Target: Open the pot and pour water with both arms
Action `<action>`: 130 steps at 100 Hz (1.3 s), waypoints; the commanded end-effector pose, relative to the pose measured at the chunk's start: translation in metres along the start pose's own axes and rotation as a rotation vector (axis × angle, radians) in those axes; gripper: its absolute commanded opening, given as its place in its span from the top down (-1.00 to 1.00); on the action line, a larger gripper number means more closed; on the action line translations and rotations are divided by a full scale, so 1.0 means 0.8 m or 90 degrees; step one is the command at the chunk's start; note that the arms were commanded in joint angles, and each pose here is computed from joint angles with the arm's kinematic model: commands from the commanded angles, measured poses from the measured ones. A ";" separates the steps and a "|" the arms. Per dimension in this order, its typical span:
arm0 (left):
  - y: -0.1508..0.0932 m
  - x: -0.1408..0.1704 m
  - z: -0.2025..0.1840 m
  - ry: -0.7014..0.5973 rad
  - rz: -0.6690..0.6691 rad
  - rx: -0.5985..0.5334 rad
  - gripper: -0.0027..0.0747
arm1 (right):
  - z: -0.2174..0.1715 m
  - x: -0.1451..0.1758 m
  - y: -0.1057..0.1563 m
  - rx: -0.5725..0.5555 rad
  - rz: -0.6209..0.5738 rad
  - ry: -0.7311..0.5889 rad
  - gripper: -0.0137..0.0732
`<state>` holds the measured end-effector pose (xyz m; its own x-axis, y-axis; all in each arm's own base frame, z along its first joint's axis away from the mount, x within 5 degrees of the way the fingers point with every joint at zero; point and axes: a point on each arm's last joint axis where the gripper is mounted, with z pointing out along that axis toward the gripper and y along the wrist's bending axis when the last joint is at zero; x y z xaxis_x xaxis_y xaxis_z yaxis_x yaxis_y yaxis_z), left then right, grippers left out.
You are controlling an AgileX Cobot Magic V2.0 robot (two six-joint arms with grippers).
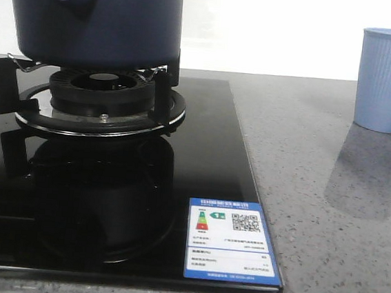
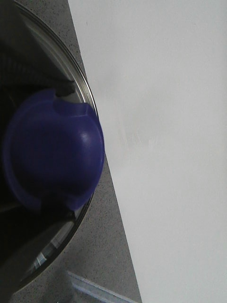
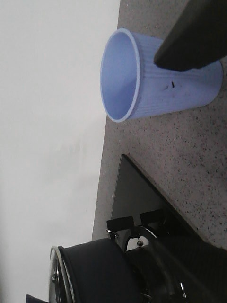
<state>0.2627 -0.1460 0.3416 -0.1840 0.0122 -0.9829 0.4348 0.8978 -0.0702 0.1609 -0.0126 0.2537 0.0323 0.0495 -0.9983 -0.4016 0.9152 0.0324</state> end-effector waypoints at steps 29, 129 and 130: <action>-0.002 -0.036 -0.018 -0.082 -0.005 -0.003 -0.41 | -0.001 -0.015 0.000 -0.005 -0.003 -0.050 -0.79; 0.067 -0.098 -0.177 -0.181 0.048 -0.150 0.97 | 0.017 -0.071 0.024 -0.021 0.027 -0.042 0.80; 0.067 -0.098 -0.178 -0.182 0.048 -0.150 0.97 | 0.018 -0.072 0.023 -0.014 0.035 -0.038 0.80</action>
<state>0.1859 -0.0419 0.4222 0.0101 0.0148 -0.9998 0.2472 0.9688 0.0169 0.1582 0.0149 0.2839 0.0771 0.0275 -0.9966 -0.5249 0.8510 -0.0171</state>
